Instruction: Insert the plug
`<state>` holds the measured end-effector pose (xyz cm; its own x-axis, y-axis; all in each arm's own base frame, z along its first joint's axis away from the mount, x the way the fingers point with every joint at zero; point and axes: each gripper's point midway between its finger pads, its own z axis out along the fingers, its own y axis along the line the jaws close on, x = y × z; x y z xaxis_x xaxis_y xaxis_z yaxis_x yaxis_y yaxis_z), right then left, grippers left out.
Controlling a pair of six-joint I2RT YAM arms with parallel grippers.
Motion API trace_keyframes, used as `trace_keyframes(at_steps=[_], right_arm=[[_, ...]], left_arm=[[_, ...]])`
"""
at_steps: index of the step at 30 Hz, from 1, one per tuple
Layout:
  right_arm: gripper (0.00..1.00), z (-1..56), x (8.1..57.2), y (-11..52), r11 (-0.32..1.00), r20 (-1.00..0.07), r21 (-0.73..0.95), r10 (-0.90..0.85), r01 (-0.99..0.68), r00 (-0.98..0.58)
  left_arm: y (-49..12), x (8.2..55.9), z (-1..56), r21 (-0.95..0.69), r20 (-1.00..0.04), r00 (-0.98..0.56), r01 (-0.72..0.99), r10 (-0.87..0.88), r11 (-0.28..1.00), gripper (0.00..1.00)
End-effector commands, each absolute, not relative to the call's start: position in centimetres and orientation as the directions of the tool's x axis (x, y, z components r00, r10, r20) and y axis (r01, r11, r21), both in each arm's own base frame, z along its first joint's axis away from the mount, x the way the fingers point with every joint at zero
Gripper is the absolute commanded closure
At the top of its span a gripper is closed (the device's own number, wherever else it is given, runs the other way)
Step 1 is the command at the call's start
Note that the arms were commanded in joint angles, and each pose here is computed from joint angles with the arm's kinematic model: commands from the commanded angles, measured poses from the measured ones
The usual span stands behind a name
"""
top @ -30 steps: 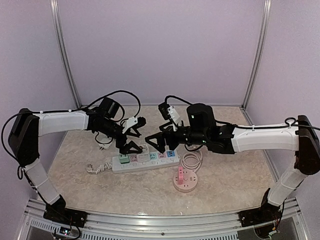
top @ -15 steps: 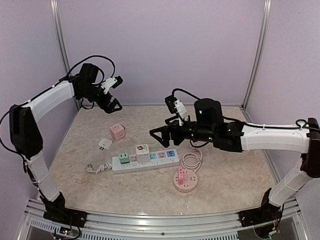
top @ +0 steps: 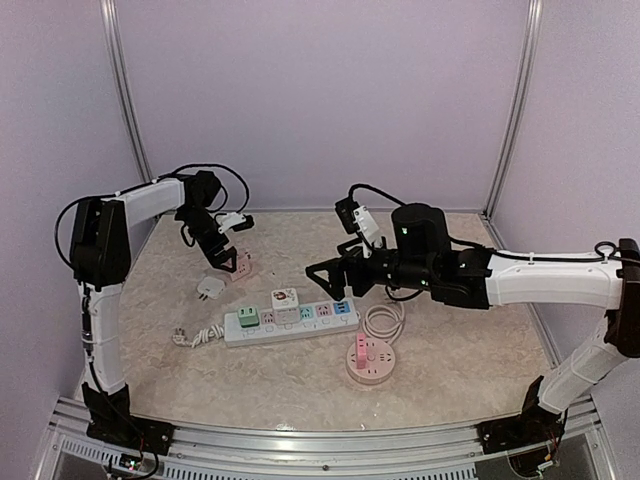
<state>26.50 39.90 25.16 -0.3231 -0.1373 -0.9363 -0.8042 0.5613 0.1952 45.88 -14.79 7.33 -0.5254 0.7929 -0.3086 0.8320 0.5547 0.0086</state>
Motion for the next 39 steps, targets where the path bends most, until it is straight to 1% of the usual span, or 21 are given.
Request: trace_keyframes(at_steps=[1, 3, 8, 10, 13, 16, 19, 22, 25, 29, 30, 32, 34, 36, 37, 39], right_arm=[[0.01, 25.2, 26.6, 38.9, 0.581, -0.935, 0.19, -0.138, -0.791, -0.326], [0.01, 25.2, 26.6, 38.9, 0.582, -0.936, 0.186, -0.142, -0.792, -0.324], [0.01, 25.3, 26.6, 38.8, 0.585, -0.937, 0.176, -0.146, -0.791, -0.317], [0.01, 25.2, 26.6, 38.8, 0.586, -0.937, 0.175, -0.148, -0.791, -0.316], [0.01, 25.2, 26.6, 38.8, 0.586, -0.937, 0.174, -0.149, -0.791, -0.316], [0.01, 25.4, 26.6, 38.7, 0.586, -0.938, 0.175, -0.146, -0.792, -0.315], [0.01, 25.5, 26.5, 38.5, 0.588, -0.939, 0.168, -0.149, -0.791, -0.31], [0.01, 25.9, 26.4, 38.2, 0.586, -0.944, 0.149, -0.154, -0.796, -0.29], [0.01, 26.7, 26.1, 37.8, 0.575, -0.956, 0.094, -0.176, -0.813, -0.235], [0.02, 29.3, 24.9, 37.7, 0.525, -0.975, -0.072, -0.216, -0.848, -0.051], [0.02, 30.0, 24.4, 37.7, 0.508, -0.974, -0.124, -0.227, -0.852, 0.006], [0.02, 31.4, 23.4, 37.8, 0.47, -0.961, -0.227, -0.251, -0.853, 0.118], [0.01, 32.4, 22.3, 38.3, 0.42, -0.927, -0.347, -0.289, -0.839, 0.238], [0.01, 32.9, 21.1, 39.0, 0.356, -0.859, -0.492, -0.35, -0.795, 0.375], [0.01, 33.0, 20.6, 39.5, 0.325, -0.811, -0.566, -0.385, -0.757, 0.441], [0.0, 32.6, 19.2, 40.9, 0.222, -0.658, -0.734, -0.463, -0.642, 0.593]], left_arm=[[-15.2, 47.0, 6.9, 0.045, -0.299, -0.504, 0.841, 0.81, 0.54, 0.02], [-15.4, 47.1, 6.1, 0.047, -0.28, -0.504, 0.843, 0.817, 0.536, 0.07], [-16.1, 46.3, 4.6, 0.032, -0.235, -0.475, 0.868, 0.848, 0.495, 0.25], [-16.2, 46.3, 4.6, 0.031, -0.24, -0.473, 0.869, 0.848, 0.494, 0.33], [-16.6, 46.4, 4.9, 0.024, -0.258, -0.476, 0.867, 0.841, 0.498, 0.52], [-17.0, 45.9, 5.3, -0.005, -0.277, -0.48, 0.867, 0.832, 0.499, 0.77], [-17.8, 45.1, 6.7, -0.041, -0.316, -0.476, 0.871, 0.821, 0.49, 0.99], [-18.3, 44.1, 9.2, -0.041, -0.354, -0.472, 0.87, 0.807, 0.491, 1.0], [-19.2, 42.3, 13.0, -0.01, -0.425, -0.423, 0.886, 0.8, 0.464, 1.0], [-20.7, 37.7, 18.5, 0.036, -0.517, -0.277, 0.938, 0.81, 0.344, 1.0], [-20.9, 36.2, 20.4, 0.057, -0.543, -0.235, 0.947, 0.806, 0.315, 1.0], [-21.5, 33.6, 22.5, 0.058, -0.57, -0.191, 0.961, 0.799, 0.271, 1.0], [-22.3, 30.9, 24.4, 0.051, -0.588, -0.168, 0.969, 0.791, 0.244, 1.0], [-23.0, 28.9, 25.5, 0.032, -0.593, -0.178, 0.969, 0.785, 0.243, 1.0], [-23.4, 27.9, 26.1, 0.02, -0.599, -0.184, 0.969, 0.779, 0.245, 1.0], [-24.1, 26.1, 26.8, -0.01, -0.599, -0.196, 0.971, 0.776, 0.238, 1.0]])
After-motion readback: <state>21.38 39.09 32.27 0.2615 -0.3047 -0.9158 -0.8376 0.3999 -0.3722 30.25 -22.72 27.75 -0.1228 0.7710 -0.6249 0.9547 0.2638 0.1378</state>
